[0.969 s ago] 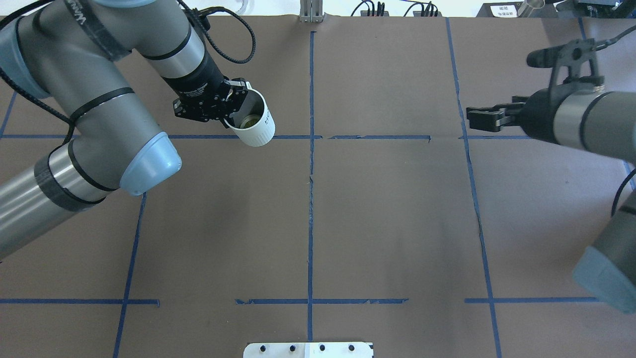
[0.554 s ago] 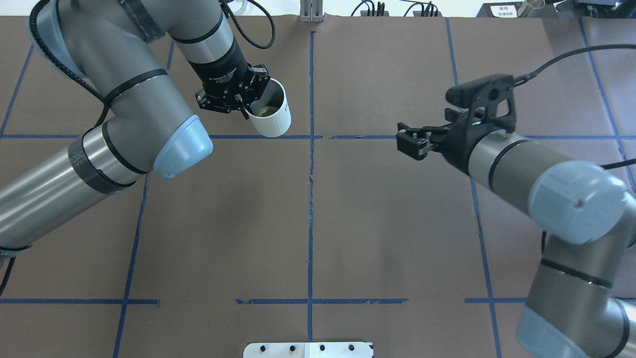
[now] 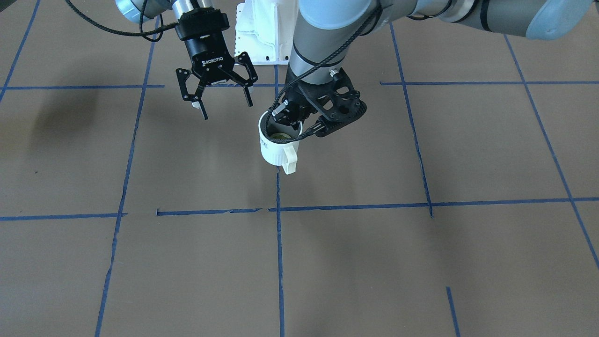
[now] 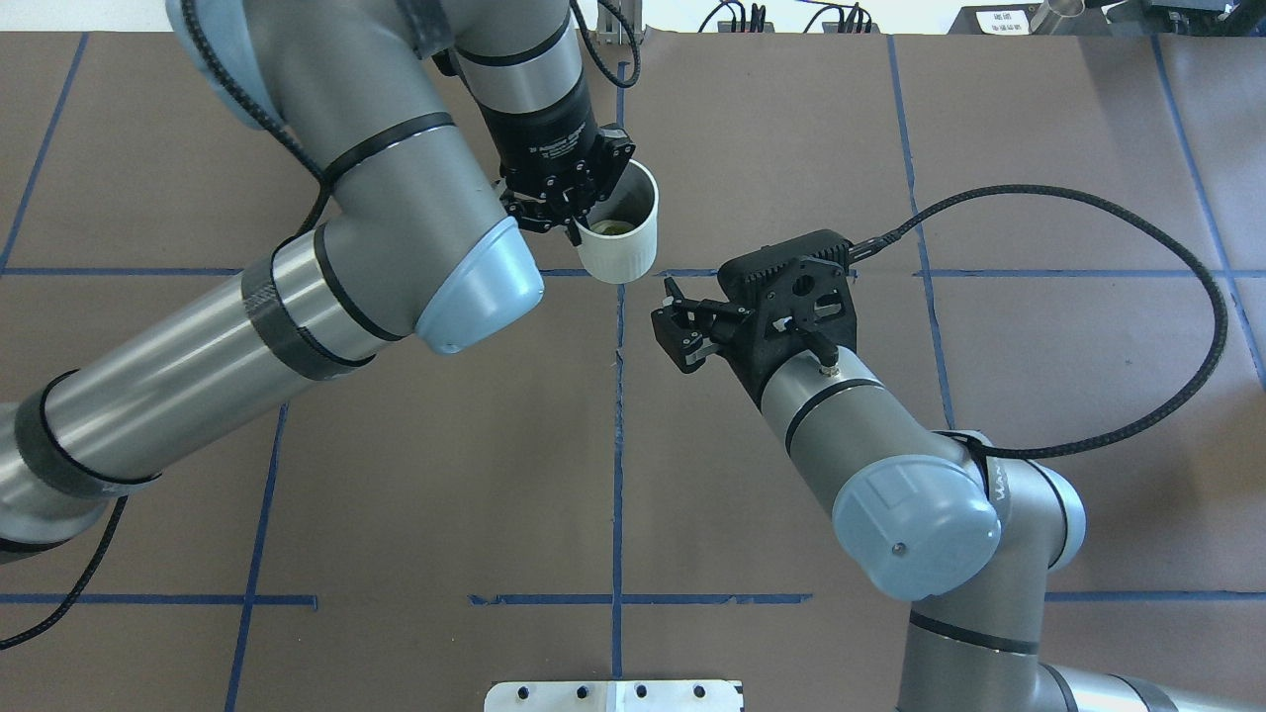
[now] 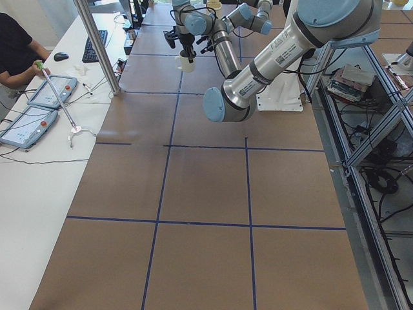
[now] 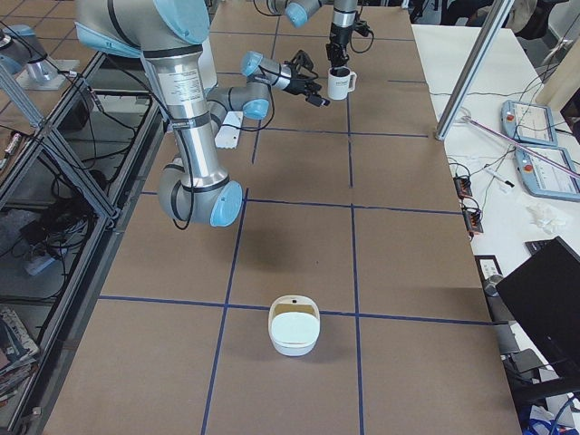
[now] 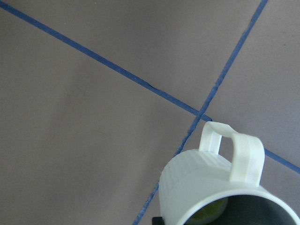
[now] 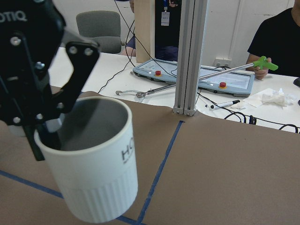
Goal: Left arm hands cup to right arm to dump lemon
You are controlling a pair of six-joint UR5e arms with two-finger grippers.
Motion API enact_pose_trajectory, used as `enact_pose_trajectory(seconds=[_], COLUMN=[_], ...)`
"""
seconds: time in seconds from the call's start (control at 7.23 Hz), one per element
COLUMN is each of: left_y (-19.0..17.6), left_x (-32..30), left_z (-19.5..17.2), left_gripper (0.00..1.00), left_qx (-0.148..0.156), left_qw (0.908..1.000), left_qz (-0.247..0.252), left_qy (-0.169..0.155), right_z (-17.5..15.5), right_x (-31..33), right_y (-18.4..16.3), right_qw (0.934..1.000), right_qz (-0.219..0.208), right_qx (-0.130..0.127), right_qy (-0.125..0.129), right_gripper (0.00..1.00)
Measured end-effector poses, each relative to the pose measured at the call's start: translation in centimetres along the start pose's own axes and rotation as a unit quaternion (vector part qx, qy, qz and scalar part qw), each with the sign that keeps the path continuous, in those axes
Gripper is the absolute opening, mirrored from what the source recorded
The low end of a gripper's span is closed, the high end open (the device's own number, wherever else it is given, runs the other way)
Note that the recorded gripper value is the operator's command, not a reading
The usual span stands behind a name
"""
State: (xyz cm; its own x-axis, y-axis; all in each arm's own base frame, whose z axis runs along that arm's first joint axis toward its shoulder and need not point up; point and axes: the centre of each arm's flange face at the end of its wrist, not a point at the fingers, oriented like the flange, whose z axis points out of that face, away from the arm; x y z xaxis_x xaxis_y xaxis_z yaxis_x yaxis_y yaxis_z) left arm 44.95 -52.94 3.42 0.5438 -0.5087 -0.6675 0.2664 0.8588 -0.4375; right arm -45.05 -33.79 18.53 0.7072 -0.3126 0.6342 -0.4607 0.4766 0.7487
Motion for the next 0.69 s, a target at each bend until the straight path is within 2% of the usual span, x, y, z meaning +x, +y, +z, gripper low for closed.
enact_pose_trajectory(seconds=[0.28,0.69], left_y=[1.4,3.0], left_x=[1.9,2.2], left_z=[0.1,0.0], left_gripper=[0.00,0.00], left_qx=[-0.019,-0.048], left_qw=[0.9998,0.9988], left_qz=[-0.003,0.005], left_qy=[-0.004,-0.001], right_z=[-0.7,-0.7], right_x=[-1.2,-1.6], right_y=[0.7,1.3], right_qw=[0.9998,0.9997], right_qz=[-0.010,-0.008], right_qx=[0.016,0.024], right_qy=[0.008,0.003], right_gripper=[1.00,1.00])
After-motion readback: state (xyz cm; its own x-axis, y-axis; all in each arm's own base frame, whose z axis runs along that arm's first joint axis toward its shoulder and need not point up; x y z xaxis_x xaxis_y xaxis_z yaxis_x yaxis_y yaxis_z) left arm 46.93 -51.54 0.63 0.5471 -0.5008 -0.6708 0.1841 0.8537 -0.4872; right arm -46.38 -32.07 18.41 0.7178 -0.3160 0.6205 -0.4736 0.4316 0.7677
